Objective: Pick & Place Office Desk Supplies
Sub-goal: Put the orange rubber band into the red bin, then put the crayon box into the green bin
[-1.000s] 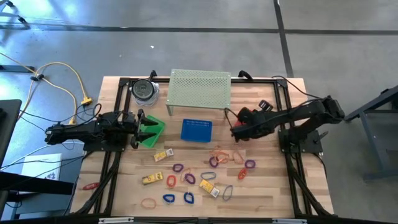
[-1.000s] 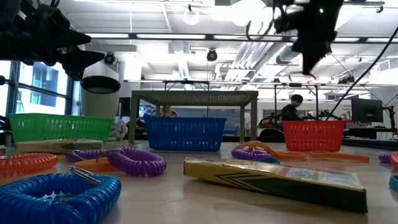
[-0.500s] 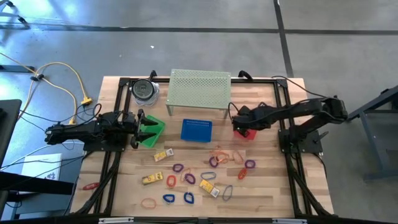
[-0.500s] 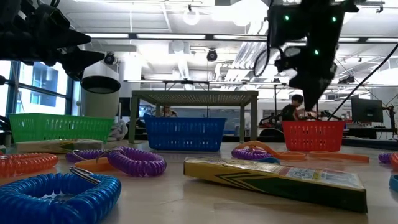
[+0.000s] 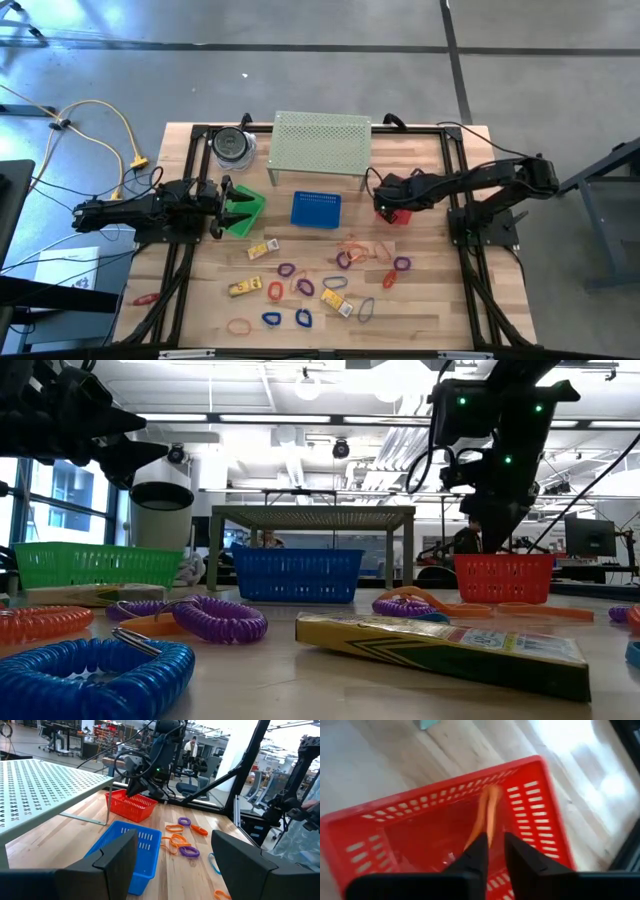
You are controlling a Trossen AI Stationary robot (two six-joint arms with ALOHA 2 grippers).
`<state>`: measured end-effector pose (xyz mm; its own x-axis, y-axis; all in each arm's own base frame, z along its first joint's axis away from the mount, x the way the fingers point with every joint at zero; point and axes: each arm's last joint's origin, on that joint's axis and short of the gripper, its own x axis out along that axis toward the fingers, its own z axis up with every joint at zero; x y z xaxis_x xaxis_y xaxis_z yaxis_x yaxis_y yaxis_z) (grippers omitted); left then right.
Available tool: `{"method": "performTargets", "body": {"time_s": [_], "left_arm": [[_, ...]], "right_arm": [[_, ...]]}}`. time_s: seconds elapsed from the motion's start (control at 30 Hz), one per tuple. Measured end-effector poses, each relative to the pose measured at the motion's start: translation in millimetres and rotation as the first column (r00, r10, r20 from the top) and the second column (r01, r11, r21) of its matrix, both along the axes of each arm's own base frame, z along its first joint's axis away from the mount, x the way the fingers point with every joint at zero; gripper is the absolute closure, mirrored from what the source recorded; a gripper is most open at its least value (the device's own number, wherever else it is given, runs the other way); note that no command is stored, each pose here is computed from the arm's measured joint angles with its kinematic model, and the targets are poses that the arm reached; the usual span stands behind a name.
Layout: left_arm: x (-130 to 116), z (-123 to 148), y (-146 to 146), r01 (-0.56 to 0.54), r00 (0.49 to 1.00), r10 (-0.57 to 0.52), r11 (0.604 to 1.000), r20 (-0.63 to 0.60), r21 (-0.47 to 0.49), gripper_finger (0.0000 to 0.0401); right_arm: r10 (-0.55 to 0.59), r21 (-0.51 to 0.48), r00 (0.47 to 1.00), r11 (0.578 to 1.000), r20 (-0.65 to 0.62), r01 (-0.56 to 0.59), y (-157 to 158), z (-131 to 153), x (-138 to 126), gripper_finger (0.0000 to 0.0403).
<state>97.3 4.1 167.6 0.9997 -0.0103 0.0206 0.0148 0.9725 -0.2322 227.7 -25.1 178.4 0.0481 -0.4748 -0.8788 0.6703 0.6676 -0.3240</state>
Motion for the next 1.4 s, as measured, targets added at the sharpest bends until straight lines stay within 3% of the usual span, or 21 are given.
{"method": "performTargets", "body": {"time_s": [0.23,0.43,0.57,0.73,0.97,1.4], "left_arm": [[0,0,0,0.0,1.0,0.0,1.0,0.0,0.0,0.0155],[0,1,0,0.005,1.0,-0.004,0.996,0.007,-0.091,0.0155],[0,6,-1,0.014,0.998,-0.009,0.996,0.062,-0.087,0.0155],[-4,28,-1,0.026,0.97,-0.013,0.998,0.243,-0.05,0.0155],[-1,52,-11,0.094,0.957,-0.1,0.995,0.273,0.036,0.0155],[70,83,-65,0.103,0.994,-0.096,0.978,-0.047,0.183,0.0155]], "right_arm": [[-0.002,-0.032,1.0,0.999,-0.005,0.002,-1,1,-1,0.0232],[0.043,-0.106,0.999,0.993,-0.011,-0.044,5,10,-1,0.019],[0.064,-0.118,0.997,0.991,0.052,-0.057,18,26,-2,0.0186],[0.13,-0.117,0.967,0.987,0.22,-0.107,41,45,-5,0.0191],[0.246,-0.166,0.89,0.967,0.384,-0.195,76,58,-6,0.0192],[0.38,-0.274,0.773,0.922,0.508,-0.273,124,63,-11,0.0192]]}}
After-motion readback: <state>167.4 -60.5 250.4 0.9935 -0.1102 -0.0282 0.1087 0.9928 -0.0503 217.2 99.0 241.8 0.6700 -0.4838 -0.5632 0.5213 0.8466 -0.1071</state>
